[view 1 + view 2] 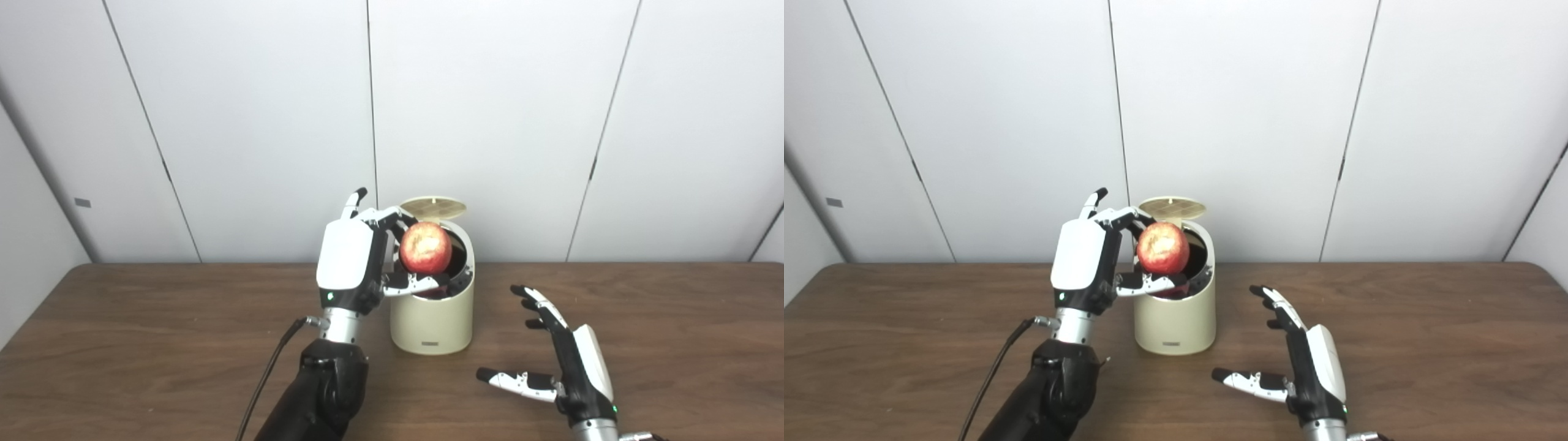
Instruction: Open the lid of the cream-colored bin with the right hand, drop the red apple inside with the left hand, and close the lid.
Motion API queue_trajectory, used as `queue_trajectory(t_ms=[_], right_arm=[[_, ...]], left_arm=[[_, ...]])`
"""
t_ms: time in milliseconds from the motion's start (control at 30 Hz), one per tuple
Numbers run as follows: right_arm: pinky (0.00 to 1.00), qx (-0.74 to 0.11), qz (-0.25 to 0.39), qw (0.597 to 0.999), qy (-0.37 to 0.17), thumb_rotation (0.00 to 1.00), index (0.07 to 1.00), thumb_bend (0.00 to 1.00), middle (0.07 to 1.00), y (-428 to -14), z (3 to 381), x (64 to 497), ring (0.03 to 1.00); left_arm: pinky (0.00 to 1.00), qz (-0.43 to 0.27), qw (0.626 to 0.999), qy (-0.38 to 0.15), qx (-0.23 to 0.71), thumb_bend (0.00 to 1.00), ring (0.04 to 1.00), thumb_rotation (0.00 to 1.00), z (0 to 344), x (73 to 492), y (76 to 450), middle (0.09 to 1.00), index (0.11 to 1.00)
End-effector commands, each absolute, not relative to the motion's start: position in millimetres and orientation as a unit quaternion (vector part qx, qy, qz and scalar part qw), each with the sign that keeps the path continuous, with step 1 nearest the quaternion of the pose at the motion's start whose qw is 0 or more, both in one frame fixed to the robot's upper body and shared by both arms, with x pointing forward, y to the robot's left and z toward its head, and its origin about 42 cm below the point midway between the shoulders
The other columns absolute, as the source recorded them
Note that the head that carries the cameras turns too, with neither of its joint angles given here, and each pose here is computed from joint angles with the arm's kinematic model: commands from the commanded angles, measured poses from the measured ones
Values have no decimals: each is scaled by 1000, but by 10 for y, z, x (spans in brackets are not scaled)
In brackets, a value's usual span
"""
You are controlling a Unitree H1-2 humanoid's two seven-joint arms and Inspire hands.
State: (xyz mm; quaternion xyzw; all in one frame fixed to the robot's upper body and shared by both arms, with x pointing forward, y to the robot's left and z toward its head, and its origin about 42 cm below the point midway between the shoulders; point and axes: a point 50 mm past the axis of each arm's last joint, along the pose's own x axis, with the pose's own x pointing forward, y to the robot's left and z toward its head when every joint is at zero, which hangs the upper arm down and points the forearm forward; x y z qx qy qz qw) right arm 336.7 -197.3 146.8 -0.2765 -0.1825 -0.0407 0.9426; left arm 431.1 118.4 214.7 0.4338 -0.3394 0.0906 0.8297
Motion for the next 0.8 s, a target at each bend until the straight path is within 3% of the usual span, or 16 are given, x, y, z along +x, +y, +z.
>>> queue_trajectory(t_ms=[0, 333, 567, 667, 767], right_arm=[[712, -266, -47, 937, -220, 212, 826, 746, 885, -1917, 1670, 3415, 835], [721, -268, -44, 938, -215, 249, 828, 748, 885, -1892, 1689, 3402, 838], [721, -266, -46, 938, -216, 226, 824, 749, 889, -1877, 1707, 3403, 839], [713, -261, -47, 939, -218, 211, 822, 751, 902, -1865, 1717, 3399, 844], [720, -258, -49, 940, -219, 187, 817, 752, 906, -1858, 1725, 3401, 847]], left_arm=[[909, 115, 806, -388, 432, 522, 613, 0, 2440, 4406, 1119, 461, 510], [864, 114, 800, -379, 450, 520, 571, 0, 2387, 4466, 1100, 459, 519], [813, 97, 798, -356, 476, 521, 601, 0, 2369, 4485, 1089, 484, 517], [790, 92, 797, -350, 483, 520, 642, 67, 2366, 4481, 1093, 648, 501], [777, 89, 798, -346, 485, 520, 663, 75, 2367, 4476, 1104, 690, 499]])
